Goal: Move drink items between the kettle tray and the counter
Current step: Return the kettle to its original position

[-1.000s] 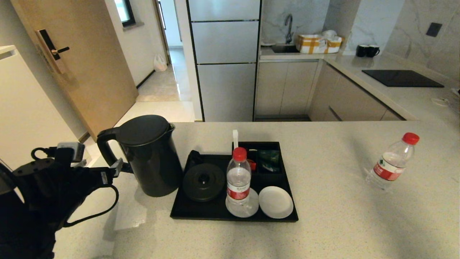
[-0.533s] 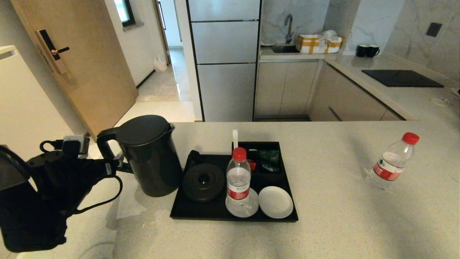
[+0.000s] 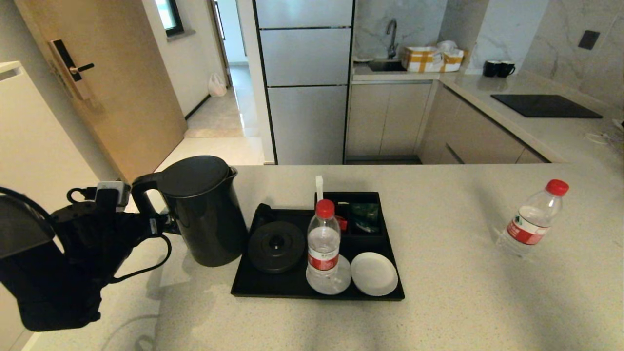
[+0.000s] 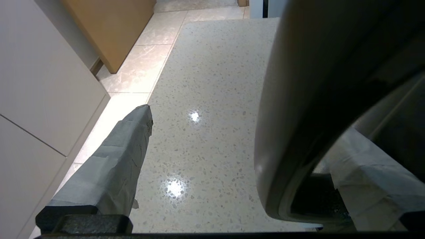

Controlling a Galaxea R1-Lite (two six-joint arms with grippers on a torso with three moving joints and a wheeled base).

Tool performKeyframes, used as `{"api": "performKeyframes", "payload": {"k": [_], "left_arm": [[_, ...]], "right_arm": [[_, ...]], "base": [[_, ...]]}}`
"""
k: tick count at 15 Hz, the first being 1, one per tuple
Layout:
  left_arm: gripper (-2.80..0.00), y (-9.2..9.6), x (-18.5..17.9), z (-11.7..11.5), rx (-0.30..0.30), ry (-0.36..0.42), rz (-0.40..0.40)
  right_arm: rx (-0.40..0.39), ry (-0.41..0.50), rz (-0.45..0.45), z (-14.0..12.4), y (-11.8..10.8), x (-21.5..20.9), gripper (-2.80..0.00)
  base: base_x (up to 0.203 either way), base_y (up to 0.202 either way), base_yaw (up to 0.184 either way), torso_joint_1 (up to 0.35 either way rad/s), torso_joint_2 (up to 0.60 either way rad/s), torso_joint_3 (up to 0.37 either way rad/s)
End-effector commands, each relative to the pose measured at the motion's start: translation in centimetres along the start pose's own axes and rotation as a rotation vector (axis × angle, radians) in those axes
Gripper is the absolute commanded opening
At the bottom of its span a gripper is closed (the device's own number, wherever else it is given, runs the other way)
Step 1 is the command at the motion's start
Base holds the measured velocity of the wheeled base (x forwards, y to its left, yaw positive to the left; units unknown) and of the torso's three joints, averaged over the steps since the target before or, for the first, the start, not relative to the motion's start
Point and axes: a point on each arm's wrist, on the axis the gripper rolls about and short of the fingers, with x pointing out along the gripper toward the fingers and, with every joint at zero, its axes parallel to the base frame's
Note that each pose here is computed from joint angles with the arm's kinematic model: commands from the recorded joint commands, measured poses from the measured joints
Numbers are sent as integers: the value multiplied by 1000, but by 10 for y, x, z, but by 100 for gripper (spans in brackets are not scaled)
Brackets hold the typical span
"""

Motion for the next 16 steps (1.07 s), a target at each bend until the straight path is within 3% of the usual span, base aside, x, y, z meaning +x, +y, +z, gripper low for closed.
{"api": "performKeyframes", "payload": {"k": [1, 16], "left_arm": [[-280, 0, 2, 3, 0, -15, 10], [-280, 0, -16, 22, -2, -47, 4]], "right_arm": [[-1, -2, 0, 0, 0, 0, -280], [-1, -2, 0, 0, 0, 0, -280]], "base": [[0, 0, 0, 0, 0, 0], [0, 0, 0, 0, 0, 0]]}}
